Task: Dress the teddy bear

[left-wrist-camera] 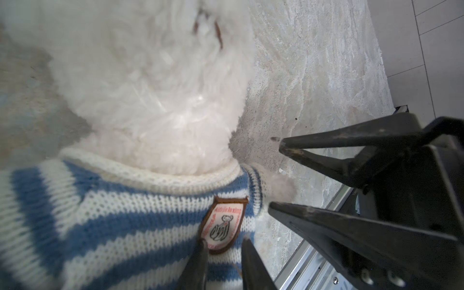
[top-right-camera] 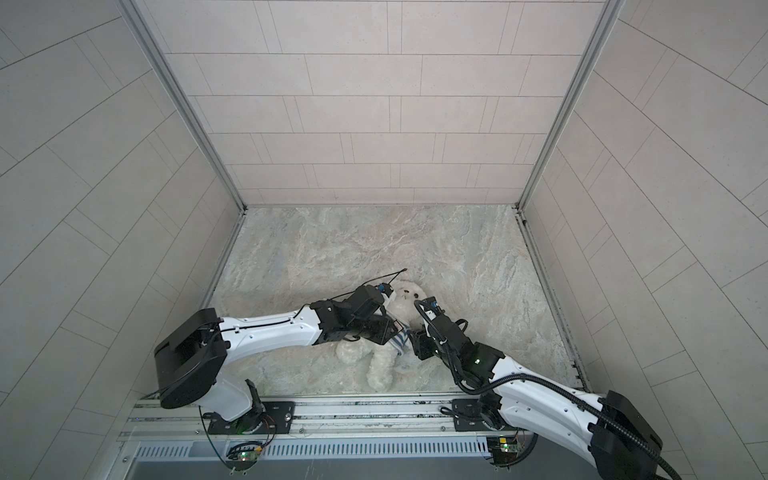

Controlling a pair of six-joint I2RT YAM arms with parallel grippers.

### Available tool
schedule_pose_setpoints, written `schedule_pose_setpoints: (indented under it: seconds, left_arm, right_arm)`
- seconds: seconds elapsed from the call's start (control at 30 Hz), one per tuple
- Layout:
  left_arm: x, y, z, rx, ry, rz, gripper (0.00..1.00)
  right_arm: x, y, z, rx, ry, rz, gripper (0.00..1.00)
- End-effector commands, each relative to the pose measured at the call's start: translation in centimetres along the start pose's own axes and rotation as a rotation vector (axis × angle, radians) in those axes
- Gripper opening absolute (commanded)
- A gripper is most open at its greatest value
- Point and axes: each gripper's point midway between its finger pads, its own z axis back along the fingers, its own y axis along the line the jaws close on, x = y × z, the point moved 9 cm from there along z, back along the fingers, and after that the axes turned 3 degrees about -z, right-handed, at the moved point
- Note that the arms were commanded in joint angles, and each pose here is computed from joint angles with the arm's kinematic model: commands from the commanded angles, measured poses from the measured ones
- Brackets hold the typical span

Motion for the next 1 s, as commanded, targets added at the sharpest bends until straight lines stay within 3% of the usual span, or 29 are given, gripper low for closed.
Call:
schedule_pose_setpoints:
  seconds: [0.0, 0.23, 0.53, 0.83, 0.97]
  left_arm:
    - [-1.2, 0.8, -0.9, 0.024, 0.033, 0.031, 0.27]
    - [-1.5, 1.1, -1.0, 0.033, 0.033, 0.042, 0.26]
    - [-1.6, 1.2, -1.2, 0.032, 0.033, 0.051, 0.24]
    - [-0.9, 0.5, 0.1, 0.013, 0.003, 0.038, 0.27]
    - [-0.1, -0.1, 1.6, -0.005, -0.031, 0.023, 0.34]
  right_arm:
    - [0.2, -0.3, -0.4, -0.046, -0.012, -0.053, 0.52]
    - [-2.2, -2.4, -0.3, -0.139, 0.011, -0.114, 0.48]
    - [-2.4, -3.7, 1.7, -0.192, -0.023, -0.127, 0.46]
    - [0.8, -0.4, 2.4, 0.016, -0.055, -0.010, 0.52]
    - [1.5, 0.8, 1.9, 0.084, -0.022, 0.026, 0.55]
